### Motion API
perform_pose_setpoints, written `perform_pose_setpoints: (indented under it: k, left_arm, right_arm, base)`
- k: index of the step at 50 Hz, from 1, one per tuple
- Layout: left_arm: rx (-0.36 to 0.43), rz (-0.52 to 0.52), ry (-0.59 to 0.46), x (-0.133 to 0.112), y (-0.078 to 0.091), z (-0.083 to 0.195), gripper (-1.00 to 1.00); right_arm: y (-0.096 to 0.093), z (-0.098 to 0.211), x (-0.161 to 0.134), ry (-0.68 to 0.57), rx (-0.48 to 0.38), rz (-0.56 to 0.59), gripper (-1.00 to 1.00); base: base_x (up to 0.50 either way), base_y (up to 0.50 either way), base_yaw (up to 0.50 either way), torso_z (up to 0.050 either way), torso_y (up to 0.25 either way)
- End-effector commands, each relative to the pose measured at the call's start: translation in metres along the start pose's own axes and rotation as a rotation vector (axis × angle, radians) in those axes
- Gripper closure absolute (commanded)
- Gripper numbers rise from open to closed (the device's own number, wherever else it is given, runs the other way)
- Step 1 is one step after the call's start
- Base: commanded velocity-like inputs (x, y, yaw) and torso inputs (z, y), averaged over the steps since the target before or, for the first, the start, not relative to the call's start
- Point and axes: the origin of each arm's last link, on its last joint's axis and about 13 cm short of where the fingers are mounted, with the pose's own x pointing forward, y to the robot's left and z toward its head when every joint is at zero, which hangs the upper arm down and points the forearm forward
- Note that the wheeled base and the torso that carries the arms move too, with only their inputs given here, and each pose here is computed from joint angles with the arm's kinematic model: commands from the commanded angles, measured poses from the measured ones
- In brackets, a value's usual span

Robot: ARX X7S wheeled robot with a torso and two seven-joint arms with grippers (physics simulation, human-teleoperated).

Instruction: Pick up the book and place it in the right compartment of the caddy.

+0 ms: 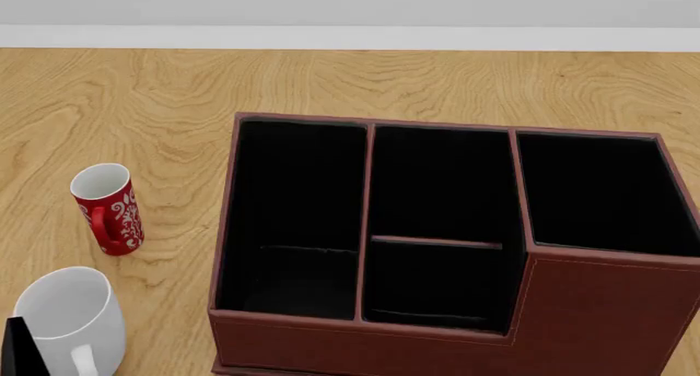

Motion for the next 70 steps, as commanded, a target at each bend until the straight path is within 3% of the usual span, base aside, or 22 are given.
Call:
perform_pose_setpoints:
  k: [1,4,5,8,9,12,13,14,15,16,18,19,21,25,31,35,36,40,50,53,59,70]
  left_arm:
    - [-0.001,-0.002,-0.007,0.000,0.000,0.001,-1.00]
    - [-0.004,-0.001,-0.008,0.000,0.000,0.001,-1.00]
    - [-0.006,-0.002,-0.006,0.000,0.000,0.001,-1.00]
    - [-0.017,-0.010,0.003,0.000,0.000,0.001,-1.00]
    - [-0.019,-0.011,0.003,0.000,0.000,0.001,-1.00]
    - [-0.027,-0.013,-0.002,-0.001,-0.001,0.001,-1.00]
    - [-0.030,-0.014,-0.003,-0.001,-0.001,0.001,-1.00]
    - [-0.033,-0.014,-0.003,-0.001,-0.001,0.001,-1.00]
    - [-0.041,-0.013,-0.005,-0.001,-0.001,0.002,-1.00]
    - [-0.044,-0.013,-0.004,-0.001,-0.001,0.002,-1.00]
    - [-0.050,-0.014,-0.002,-0.001,0.000,0.002,-1.00]
    - [-0.052,-0.016,-0.001,-0.001,0.000,0.002,-1.00]
    - [-0.054,-0.017,-0.004,-0.001,-0.001,0.002,-1.00]
    - [-0.053,-0.013,-0.013,-0.001,0.000,0.003,-1.00]
    - [-0.057,-0.006,0.004,0.000,0.000,0.002,-1.00]
    - [-0.057,-0.007,-0.001,0.000,0.000,0.002,-1.00]
    - [-0.050,-0.002,-0.001,0.000,0.000,0.002,-1.00]
    - [-0.052,-0.003,0.010,0.000,0.001,0.001,-1.00]
    - [-0.043,0.003,0.010,0.000,0.001,0.000,-1.00]
    - [-0.043,0.005,0.008,0.000,0.001,0.000,-1.00]
    - [-0.039,0.009,0.006,0.000,0.001,0.001,-1.00]
    - [-0.029,0.017,0.004,0.000,0.002,0.000,-1.00]
  right_arm:
    - [-0.045,0.076,-0.025,-0.348,0.108,0.104,1.00]
    - [-0.046,0.092,-0.025,-0.355,0.055,0.129,1.00]
    - [-0.047,0.097,-0.025,-0.362,0.097,0.165,1.00]
    - [-0.052,0.119,-0.028,-0.405,-0.015,0.194,1.00]
    - [-0.053,0.125,-0.029,-0.419,0.001,0.175,1.00]
    - [-0.056,0.147,-0.035,-0.436,-0.071,0.221,1.00]
    - [-0.053,0.152,-0.036,-0.417,-0.105,0.308,1.00]
    - [-0.052,0.154,-0.036,-0.406,-0.081,0.297,1.00]
    - [-0.039,0.158,-0.035,-0.405,-0.144,0.303,1.00]
    - [-0.031,0.159,-0.034,-0.368,-0.133,0.350,1.00]
    - [-0.020,0.160,-0.034,-0.354,-0.202,0.394,1.00]
    - [-0.005,0.163,-0.034,-0.319,-0.177,0.431,1.00]
    - [0.005,0.167,-0.035,-0.297,-0.243,0.477,1.00]
    - [0.022,0.187,-0.034,-0.287,-0.327,0.476,1.00]
    - [0.034,0.212,-0.019,-0.252,-0.492,0.495,1.00]
    - [0.022,0.229,-0.025,-0.241,-0.579,0.532,1.00]
    - [0.022,0.230,-0.024,-0.221,-0.624,0.590,1.00]
    - [0.033,0.234,-0.019,-0.195,-0.725,0.621,1.00]
    - [0.060,0.241,-0.008,-0.174,-0.851,0.643,1.00]
    - [0.075,0.235,-0.004,-0.158,-0.926,0.670,1.00]
    - [0.093,0.226,0.002,-0.134,-0.989,0.708,1.00]
    - [0.124,0.205,0.014,-0.111,-1.020,0.817,1.00]
  base:
    - [0.00,0.00,0.00,0.000,0.000]
    - [0.00,0.00,0.00,0.000,0.000]
    - [0.00,0.00,0.00,0.000,0.000]
    - [0.00,0.00,0.00,0.000,0.000]
    - [0.00,0.00,0.00,0.000,0.000]
    - [0.00,0.00,0.00,0.000,0.003]
    - [0.00,0.00,0.00,0.000,0.000]
    - [0.00,0.00,0.00,0.000,0.000]
    - [0.00,0.00,0.00,0.000,0.000]
    - [0.00,0.00,0.00,0.000,0.000]
    - [0.00,0.00,0.00,0.000,0.000]
    - [0.00,0.00,0.00,0.000,0.000]
    - [0.00,0.00,0.00,0.000,0.000]
    - [0.00,0.00,0.00,0.000,0.003]
    - [0.00,0.00,0.00,0.000,0.000]
    - [0.00,0.00,0.00,0.000,0.003]
    - [0.00,0.00,0.00,0.000,0.000]
    - [0.00,0.00,0.00,0.000,0.002]
    - [0.00,0.00,0.00,0.000,0.001]
    - [0.00,0.00,0.00,0.000,0.000]
    - [0.00,0.00,0.00,0.000,0.002]
    - [0.00,0.00,0.00,0.000,0.002]
